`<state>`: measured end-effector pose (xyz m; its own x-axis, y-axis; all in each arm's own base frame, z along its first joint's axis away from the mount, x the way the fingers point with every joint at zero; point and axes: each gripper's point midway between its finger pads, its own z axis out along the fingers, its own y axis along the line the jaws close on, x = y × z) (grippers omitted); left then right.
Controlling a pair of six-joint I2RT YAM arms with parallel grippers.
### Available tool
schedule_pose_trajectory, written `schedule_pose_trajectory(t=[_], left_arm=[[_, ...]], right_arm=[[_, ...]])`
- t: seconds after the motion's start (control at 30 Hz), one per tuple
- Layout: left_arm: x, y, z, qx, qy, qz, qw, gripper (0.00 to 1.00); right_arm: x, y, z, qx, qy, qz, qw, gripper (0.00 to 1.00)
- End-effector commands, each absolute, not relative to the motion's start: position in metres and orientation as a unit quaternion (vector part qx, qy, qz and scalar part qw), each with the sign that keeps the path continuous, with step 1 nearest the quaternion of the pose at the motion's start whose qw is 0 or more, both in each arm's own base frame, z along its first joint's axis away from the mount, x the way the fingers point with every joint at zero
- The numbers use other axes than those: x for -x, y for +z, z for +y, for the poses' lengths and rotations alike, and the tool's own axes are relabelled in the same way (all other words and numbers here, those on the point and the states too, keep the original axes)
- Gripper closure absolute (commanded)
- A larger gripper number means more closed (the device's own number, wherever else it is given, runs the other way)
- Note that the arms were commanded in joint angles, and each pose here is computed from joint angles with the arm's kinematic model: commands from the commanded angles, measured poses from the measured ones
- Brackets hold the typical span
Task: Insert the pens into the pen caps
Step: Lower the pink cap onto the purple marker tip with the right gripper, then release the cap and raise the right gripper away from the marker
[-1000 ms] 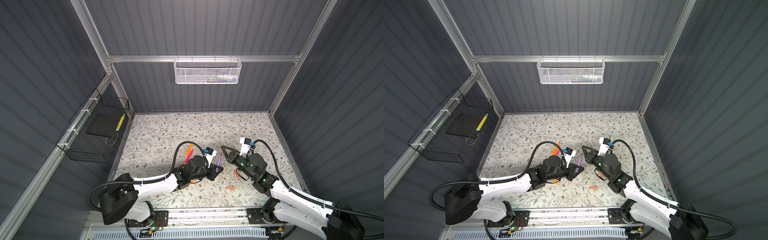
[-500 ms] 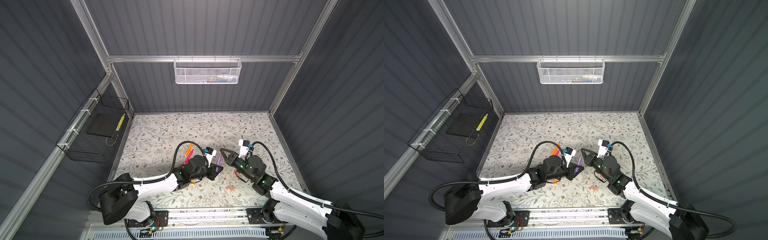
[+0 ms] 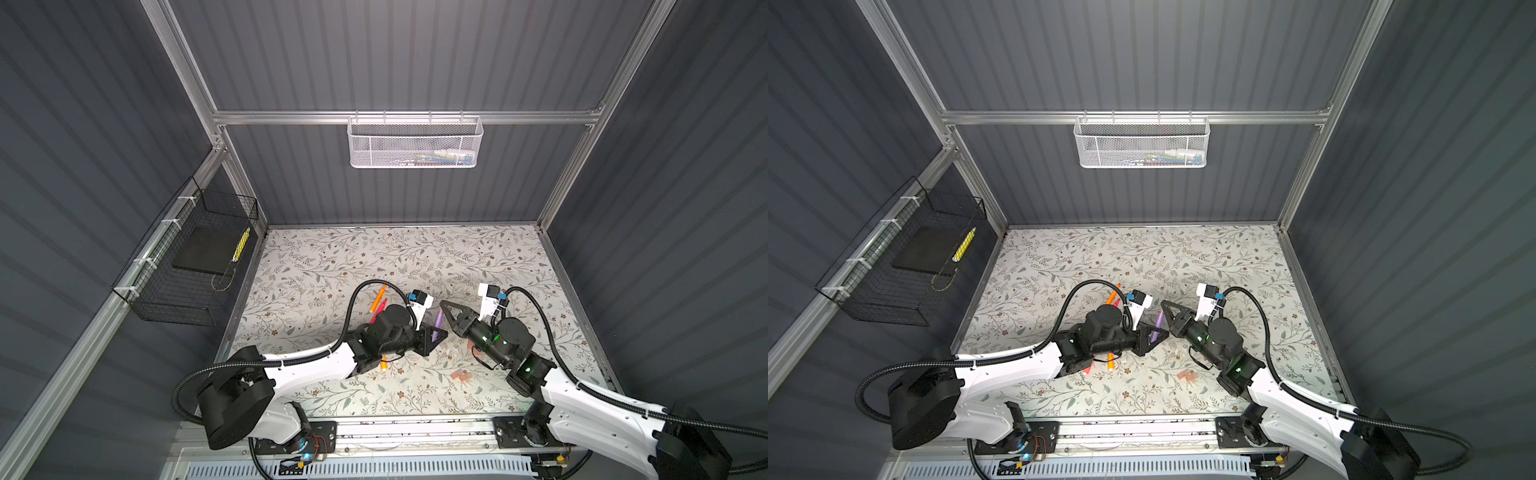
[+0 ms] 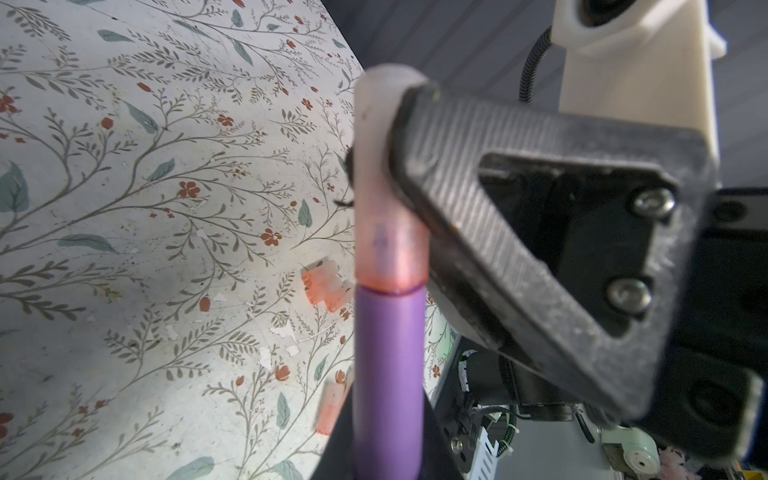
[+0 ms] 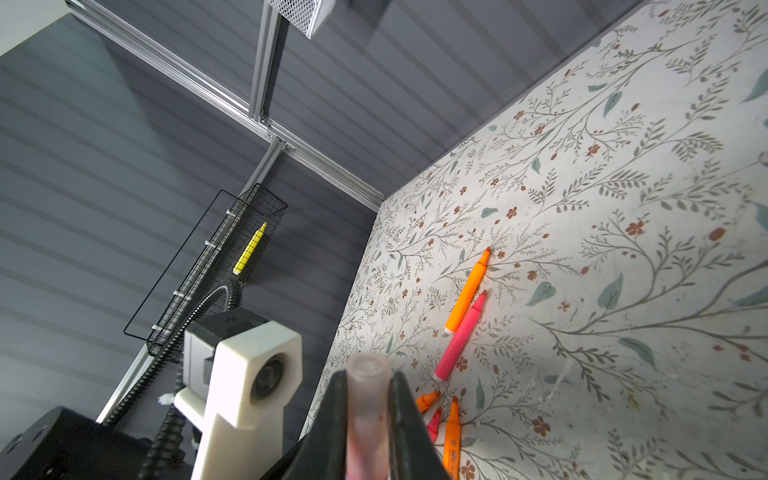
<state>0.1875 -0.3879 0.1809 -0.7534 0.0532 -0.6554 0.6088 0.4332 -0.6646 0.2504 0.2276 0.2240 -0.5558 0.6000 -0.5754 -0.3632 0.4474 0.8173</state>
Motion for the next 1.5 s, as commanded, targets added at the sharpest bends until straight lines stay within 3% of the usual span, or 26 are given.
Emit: schedule_pose_trajectory(t=[0.0, 0.23, 0.47, 0.7, 0.9, 1.1, 1.37, 1.47], left_arm=[[-0.194, 0.23, -0.401, -0.212, -0.543, 0.749, 0.316, 1.0], [-0.189, 0.239, -0.398, -0.215, -0.556, 0.735, 0.322, 1.0], [-0.188, 0.234, -0.395, -0.222, -0.551, 0.737, 0.323, 1.0], [-0.191, 0.223, -0.389, -0.226, -0.523, 0.751, 0.334, 1.0], [-0.216, 0.227, -0.383, -0.262, -0.431, 0.778, 0.374, 1.0], [-0.241, 0.224, -0.361, -0.281, -0.374, 0.765, 0.443, 1.0], [-0.226, 0.209, -0.349, -0.323, -0.381, 0.717, 0.487, 1.0], [-0.213, 0.219, -0.351, -0.342, -0.408, 0.694, 0.484, 1.0]], right_arm=[[-0.239, 0.209, 0.232, -0.053, 0.515, 0.728, 0.45, 0.92], [-0.236, 0.203, 0.223, -0.061, 0.509, 0.727, 0.457, 0.83], [-0.236, 0.207, 0.222, -0.065, 0.505, 0.731, 0.455, 0.63], [-0.234, 0.223, 0.218, -0.063, 0.508, 0.722, 0.466, 0.25], [-0.234, 0.243, 0.209, -0.073, 0.499, 0.717, 0.482, 0.1], [-0.233, 0.261, 0.202, -0.07, 0.496, 0.704, 0.504, 0.07], [-0.24, 0.289, 0.198, -0.038, 0.451, 0.701, 0.551, 0.06], [-0.249, 0.301, 0.196, -0.033, 0.414, 0.712, 0.566, 0.15]])
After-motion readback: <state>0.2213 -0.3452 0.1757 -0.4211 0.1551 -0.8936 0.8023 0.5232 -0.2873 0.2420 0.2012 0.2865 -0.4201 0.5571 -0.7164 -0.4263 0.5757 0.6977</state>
